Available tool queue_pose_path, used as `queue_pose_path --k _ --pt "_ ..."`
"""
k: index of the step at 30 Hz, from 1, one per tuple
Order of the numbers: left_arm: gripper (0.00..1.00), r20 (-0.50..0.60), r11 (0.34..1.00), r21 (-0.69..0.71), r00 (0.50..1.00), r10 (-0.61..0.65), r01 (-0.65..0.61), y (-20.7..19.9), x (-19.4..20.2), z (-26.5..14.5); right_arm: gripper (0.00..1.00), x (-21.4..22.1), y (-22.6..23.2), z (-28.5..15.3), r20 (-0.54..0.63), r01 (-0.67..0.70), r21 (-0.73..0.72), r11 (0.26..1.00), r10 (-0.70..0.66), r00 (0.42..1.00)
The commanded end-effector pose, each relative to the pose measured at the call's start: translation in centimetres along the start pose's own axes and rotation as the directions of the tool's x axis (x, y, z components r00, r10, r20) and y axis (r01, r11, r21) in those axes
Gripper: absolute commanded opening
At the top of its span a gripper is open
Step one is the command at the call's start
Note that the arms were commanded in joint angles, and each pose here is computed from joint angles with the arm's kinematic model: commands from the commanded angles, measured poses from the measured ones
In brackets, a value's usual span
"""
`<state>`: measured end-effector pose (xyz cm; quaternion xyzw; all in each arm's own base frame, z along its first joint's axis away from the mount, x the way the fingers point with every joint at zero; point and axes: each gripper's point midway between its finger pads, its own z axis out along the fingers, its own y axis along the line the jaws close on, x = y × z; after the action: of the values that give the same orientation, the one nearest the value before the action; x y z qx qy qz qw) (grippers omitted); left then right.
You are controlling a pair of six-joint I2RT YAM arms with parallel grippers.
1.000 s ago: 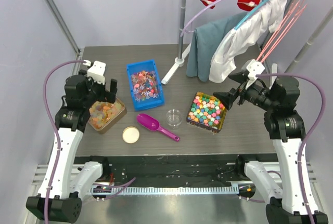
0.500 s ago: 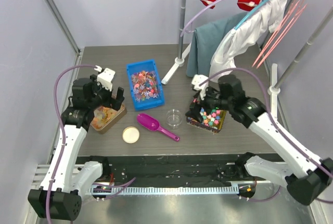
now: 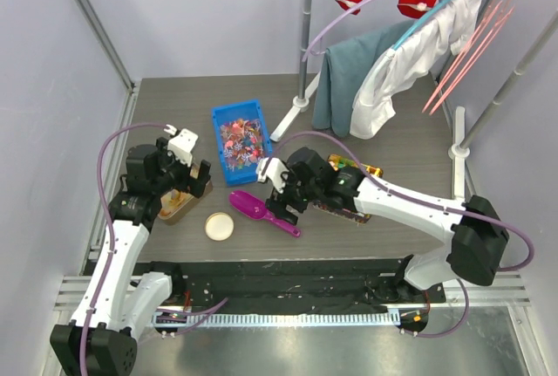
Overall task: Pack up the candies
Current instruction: Pick up the spatula from the center of the board.
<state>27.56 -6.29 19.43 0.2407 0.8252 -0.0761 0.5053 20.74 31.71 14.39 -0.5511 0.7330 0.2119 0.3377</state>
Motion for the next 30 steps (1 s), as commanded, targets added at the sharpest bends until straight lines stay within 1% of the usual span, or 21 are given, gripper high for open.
queue_pose_path --k 1,6,7,11,14,18,19,23,26,30 --pt "1.0 0.072 1.0 -0.002 0.997 0.009 -0.009 0.2 -1.9 0.1 0.82 -2.8 -0.3 1.3 0.06 -0.007 0.031 1.0 0.005 0.998" --pt "1.0 0.062 1.0 -0.015 0.998 0.006 -0.005 0.4 -1.2 0.4 0.81 -1.1 0.1 3.4 0.026 -0.016 0.032 0.999 0.015 1.0" --pt "1.0 0.061 1.0 -0.019 0.998 0.003 -0.002 0.4 -1.1 0.4 0.81 -1.2 0.1 3.7 0.034 -0.024 0.041 0.999 0.022 0.999" --pt "1.0 0.059 1.0 -0.015 0.998 -0.003 0.004 0.4 -1.0 0.5 0.79 -0.2 -0.2 5.2 -0.007 -0.016 0.095 0.995 0.017 1.0" --pt "1.0 0.057 1.0 -0.013 0.998 -0.002 0.003 0.3 -0.8 0.7 0.76 -0.2 0.2 5.6 -0.015 0.006 0.112 0.994 -0.004 1.0" --pt "1.0 0.051 1.0 -0.016 0.999 -0.004 0.005 0.3 -0.5 0.7 0.76 0.4 1.5 6.4 -0.042 0.034 0.089 0.995 -0.031 0.999" --pt "1.0 0.052 1.0 -0.013 0.999 -0.004 0.005 0.3 -0.5 0.8 0.76 0.6 1.2 6.5 -0.054 0.04 0.115 0.993 -0.034 0.998" --pt "1.0 0.047 1.0 -0.014 0.999 -0.007 0.008 0.3 -0.4 0.8 0.75 1.7 1.6 7.1 -0.086 0.05 0.107 0.993 -0.041 0.995" --pt "1.0 0.052 1.0 -0.013 0.999 -0.007 0.008 0.3 -0.5 0.8 0.73 2.4 1.4 7.6 -0.109 0.055 0.131 0.99 -0.041 0.993" --pt "1.0 0.052 1.0 -0.009 0.999 -0.011 0.012 0.2 -0.5 0.8 0.72 2.9 0.6 8.0 -0.113 0.068 0.171 0.983 -0.049 0.992"
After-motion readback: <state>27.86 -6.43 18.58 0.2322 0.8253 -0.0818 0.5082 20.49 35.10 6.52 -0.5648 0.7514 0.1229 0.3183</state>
